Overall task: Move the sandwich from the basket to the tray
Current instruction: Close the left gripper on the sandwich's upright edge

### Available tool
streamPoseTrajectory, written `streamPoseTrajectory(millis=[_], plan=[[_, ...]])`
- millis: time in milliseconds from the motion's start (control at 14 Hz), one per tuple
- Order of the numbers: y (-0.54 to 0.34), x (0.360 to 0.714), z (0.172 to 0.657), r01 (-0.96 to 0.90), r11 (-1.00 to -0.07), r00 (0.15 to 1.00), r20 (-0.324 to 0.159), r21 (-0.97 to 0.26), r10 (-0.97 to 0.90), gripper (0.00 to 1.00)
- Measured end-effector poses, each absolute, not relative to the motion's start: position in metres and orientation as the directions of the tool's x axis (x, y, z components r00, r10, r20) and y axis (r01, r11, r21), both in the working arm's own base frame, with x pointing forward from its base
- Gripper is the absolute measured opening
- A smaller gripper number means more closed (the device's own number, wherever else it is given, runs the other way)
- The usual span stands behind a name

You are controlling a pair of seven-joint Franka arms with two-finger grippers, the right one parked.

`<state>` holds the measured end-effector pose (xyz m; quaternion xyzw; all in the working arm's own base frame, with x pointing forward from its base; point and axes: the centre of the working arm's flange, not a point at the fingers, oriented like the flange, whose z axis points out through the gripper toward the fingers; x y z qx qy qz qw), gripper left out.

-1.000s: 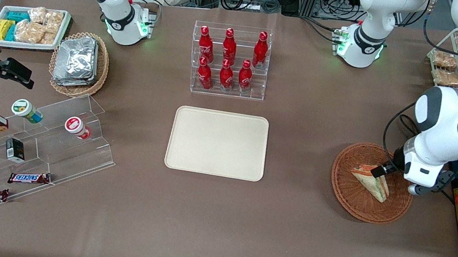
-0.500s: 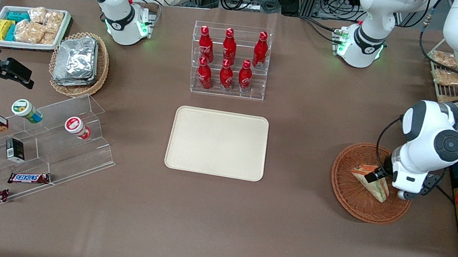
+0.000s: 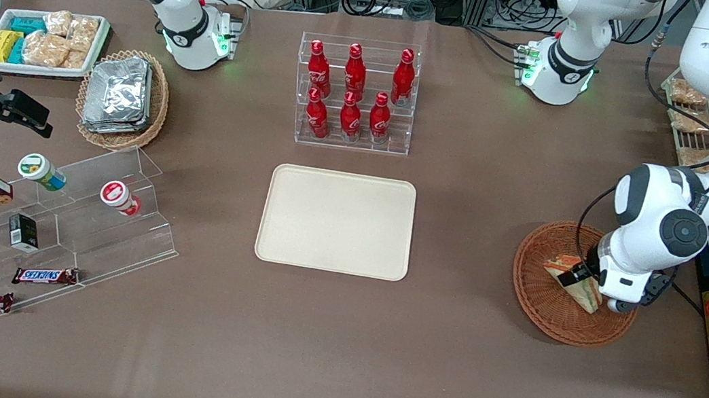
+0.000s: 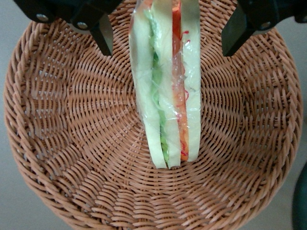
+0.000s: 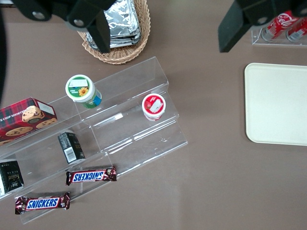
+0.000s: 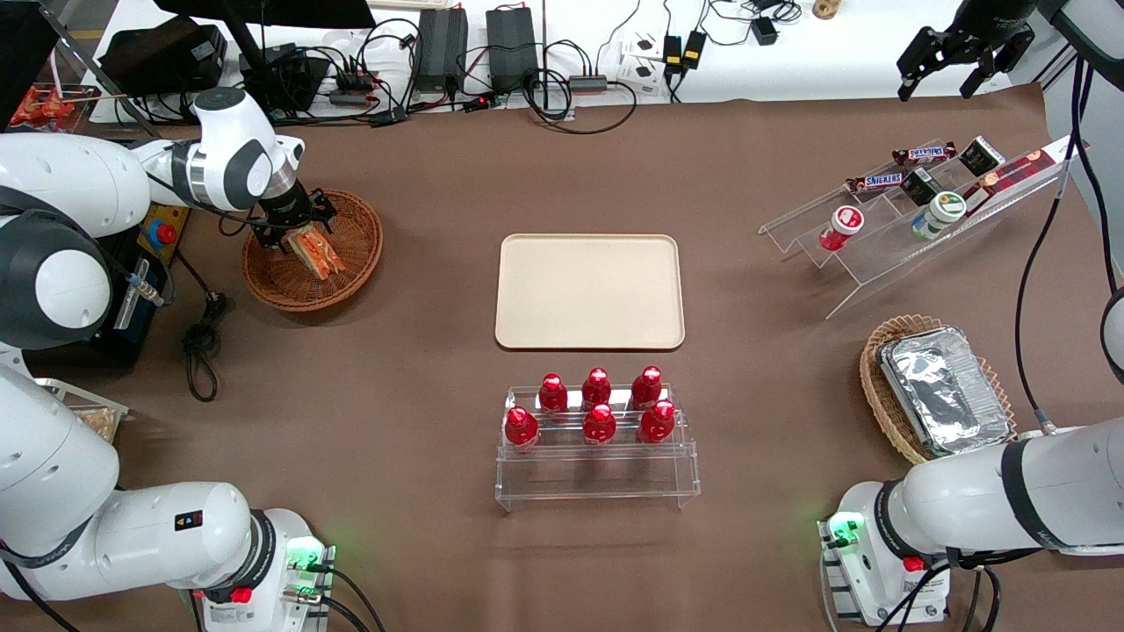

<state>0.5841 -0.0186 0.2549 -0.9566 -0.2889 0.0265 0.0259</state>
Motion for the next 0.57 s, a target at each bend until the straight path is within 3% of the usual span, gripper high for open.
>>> streamPoseTrajectory(millis=[71,143,286,500,571], plan=[[-0.0187,0.5841,0.2525,0.556,-0.829,0.829,-0.037,-0.065,0.558,1.00],[-0.0188,0.5845,0.2513,0.562,-0.825,0.825,-0.035,-0.063,0.565,0.93],[-0.0189,0.5850,0.2509,0.572,-0.818,0.818,-0.031,-0.060,0.575,0.68],[-0.0195,0.5858,0.2523,0.575,-0.816,0.816,-0.027,-0.057,0.577,0.40],[-0.0201,0.5867,0.2549,0.574,-0.817,0.817,-0.023,-0.055,0.576,0.35]])
